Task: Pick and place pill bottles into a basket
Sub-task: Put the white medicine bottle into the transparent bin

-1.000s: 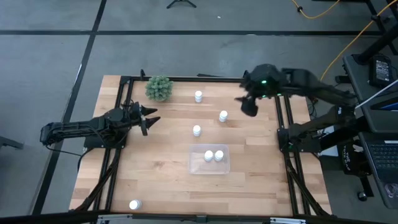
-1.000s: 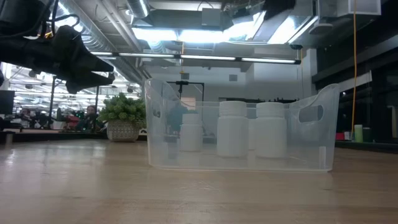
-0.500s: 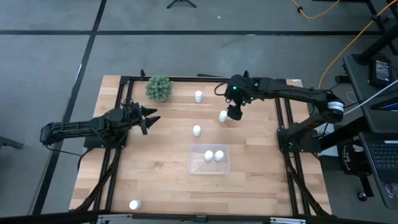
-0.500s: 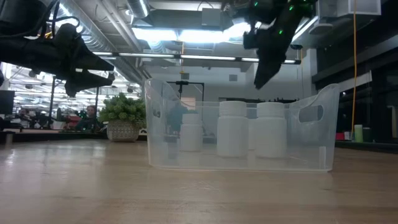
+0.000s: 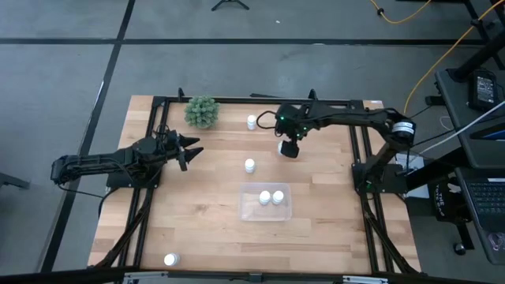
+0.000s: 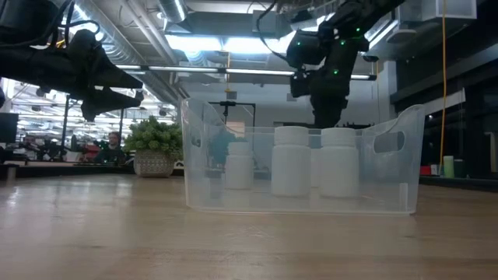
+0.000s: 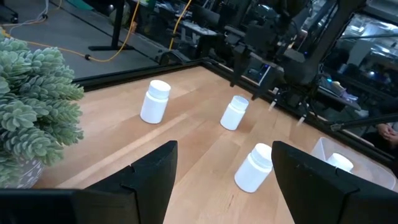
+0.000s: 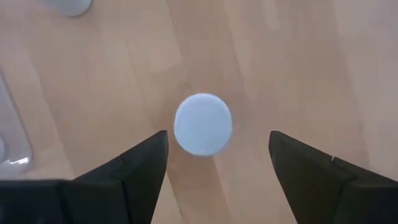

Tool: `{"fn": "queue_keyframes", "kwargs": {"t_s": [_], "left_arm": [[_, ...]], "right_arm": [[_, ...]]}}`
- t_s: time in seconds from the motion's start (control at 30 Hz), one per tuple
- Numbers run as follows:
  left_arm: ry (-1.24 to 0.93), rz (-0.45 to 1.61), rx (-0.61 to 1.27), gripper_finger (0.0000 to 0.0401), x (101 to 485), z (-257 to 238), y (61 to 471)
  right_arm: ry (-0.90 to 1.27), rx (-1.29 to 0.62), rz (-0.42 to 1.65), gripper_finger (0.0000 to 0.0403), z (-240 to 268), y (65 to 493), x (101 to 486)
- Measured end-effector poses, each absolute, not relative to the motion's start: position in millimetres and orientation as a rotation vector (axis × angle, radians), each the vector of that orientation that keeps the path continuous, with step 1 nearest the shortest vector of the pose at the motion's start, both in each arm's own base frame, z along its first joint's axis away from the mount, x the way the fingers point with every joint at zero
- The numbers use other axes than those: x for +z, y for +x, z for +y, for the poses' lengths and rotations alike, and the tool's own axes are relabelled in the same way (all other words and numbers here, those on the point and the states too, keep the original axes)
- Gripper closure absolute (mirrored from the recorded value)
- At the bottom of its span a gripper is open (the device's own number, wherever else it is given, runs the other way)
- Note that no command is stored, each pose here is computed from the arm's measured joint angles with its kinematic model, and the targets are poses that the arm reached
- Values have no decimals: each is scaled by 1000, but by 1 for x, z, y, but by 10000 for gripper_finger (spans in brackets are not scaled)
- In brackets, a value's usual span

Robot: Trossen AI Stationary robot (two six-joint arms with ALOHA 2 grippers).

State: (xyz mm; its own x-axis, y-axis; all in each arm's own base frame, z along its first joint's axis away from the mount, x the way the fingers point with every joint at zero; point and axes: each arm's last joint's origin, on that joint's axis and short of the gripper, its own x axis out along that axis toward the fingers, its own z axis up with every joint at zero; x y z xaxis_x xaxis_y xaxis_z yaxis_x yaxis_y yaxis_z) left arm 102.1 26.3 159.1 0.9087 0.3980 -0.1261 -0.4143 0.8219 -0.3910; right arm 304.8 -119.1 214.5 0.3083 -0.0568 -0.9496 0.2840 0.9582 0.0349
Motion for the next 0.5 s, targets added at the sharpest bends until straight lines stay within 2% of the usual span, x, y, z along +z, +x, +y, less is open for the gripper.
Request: {"fn": "queue_keyframes", "kwargs": {"t_s": [0.5], "left_arm": [[-424, 42, 429, 148, 159, 26, 102]], "right_arm": [[259, -188, 1280, 124, -123, 317, 186]]}}
